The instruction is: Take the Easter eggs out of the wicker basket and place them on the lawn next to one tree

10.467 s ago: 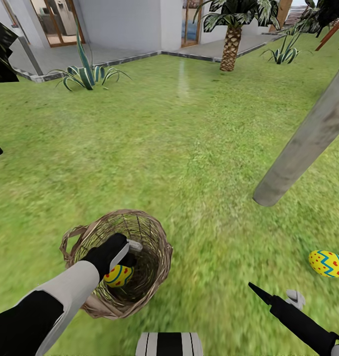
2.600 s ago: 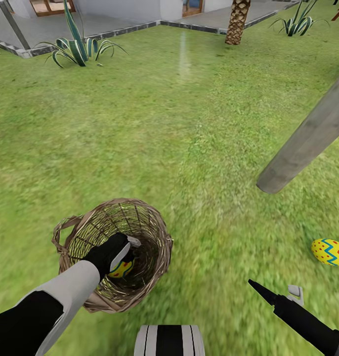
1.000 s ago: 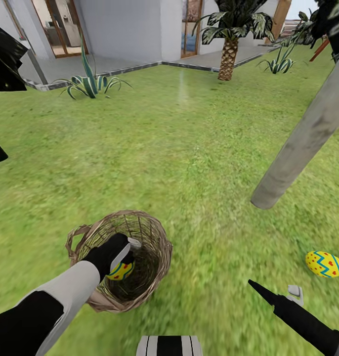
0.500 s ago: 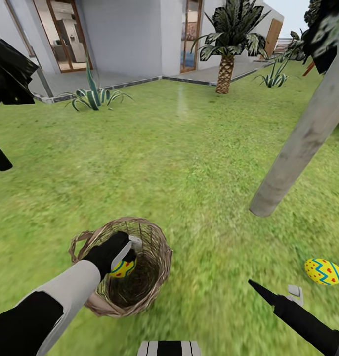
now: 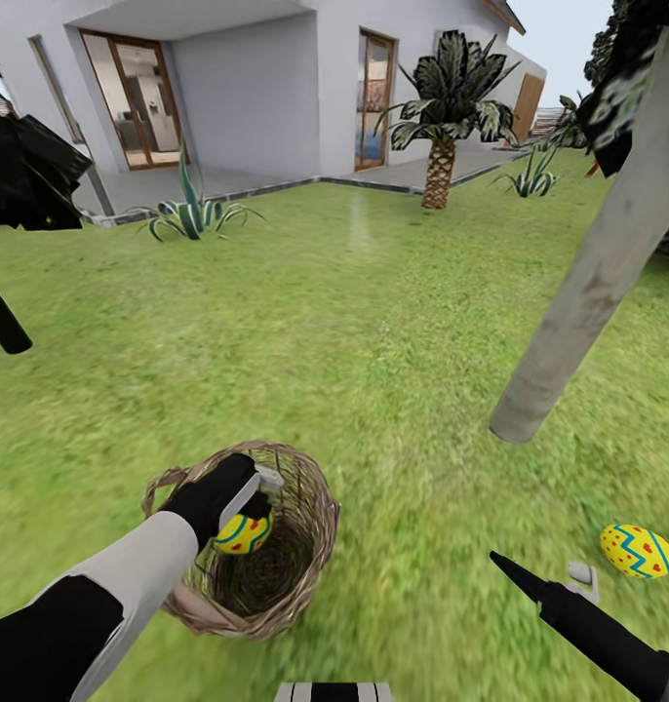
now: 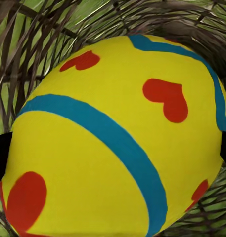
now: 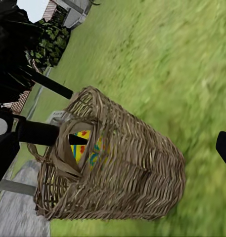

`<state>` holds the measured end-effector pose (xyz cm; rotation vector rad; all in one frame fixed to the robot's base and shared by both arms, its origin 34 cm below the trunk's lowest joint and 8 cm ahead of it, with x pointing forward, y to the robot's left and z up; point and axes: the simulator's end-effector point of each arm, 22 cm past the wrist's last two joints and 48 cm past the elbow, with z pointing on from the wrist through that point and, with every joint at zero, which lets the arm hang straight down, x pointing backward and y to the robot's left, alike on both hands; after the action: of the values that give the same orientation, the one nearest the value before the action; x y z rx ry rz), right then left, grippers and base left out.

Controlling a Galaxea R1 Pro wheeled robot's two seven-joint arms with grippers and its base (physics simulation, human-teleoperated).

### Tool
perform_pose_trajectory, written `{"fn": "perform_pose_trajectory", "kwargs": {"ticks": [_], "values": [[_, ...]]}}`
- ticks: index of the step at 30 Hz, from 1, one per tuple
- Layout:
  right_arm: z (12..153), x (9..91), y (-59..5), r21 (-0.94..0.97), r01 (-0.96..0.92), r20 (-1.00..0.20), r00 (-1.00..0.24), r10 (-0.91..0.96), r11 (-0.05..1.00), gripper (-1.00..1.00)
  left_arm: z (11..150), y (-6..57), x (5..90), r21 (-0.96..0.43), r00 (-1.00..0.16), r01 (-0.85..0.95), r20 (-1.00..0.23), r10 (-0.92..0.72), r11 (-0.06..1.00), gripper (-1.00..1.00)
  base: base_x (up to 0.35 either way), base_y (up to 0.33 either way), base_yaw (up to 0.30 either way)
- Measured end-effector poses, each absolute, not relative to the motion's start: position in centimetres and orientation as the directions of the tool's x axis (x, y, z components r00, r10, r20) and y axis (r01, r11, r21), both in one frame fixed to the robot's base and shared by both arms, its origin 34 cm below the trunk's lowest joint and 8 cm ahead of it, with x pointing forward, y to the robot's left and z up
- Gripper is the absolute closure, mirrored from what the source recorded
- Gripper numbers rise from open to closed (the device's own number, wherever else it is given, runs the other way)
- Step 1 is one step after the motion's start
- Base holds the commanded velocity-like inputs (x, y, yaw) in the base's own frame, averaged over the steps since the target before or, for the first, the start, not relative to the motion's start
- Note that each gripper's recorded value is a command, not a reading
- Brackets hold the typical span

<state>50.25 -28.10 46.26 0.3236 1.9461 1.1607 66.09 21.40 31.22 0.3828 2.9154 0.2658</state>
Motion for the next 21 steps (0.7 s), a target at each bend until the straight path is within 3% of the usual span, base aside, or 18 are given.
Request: {"fn": "perform_pose_trajectory", "kwargs": {"ticks": [13, 21], "values": [[48.7, 50.4, -28.1, 0.810, -0.226, -0.554, -0.596, 0.581, 0.541, -1.00, 34.1, 21.7, 65.4, 0.208, -0.953, 0.240, -0.136, 0.271, 0.948, 1.00, 0.000, 0.000, 0.000], [50.1, 50.5, -28.2, 0.802, -0.252, -0.574, -0.577, 0.581, 0.542, -1.00, 35.5, 19.0, 64.3, 0.083, -0.953, 0.267, -0.127, 0.276, 0.960, 1.00, 0.000, 0.000, 0.000]]}}
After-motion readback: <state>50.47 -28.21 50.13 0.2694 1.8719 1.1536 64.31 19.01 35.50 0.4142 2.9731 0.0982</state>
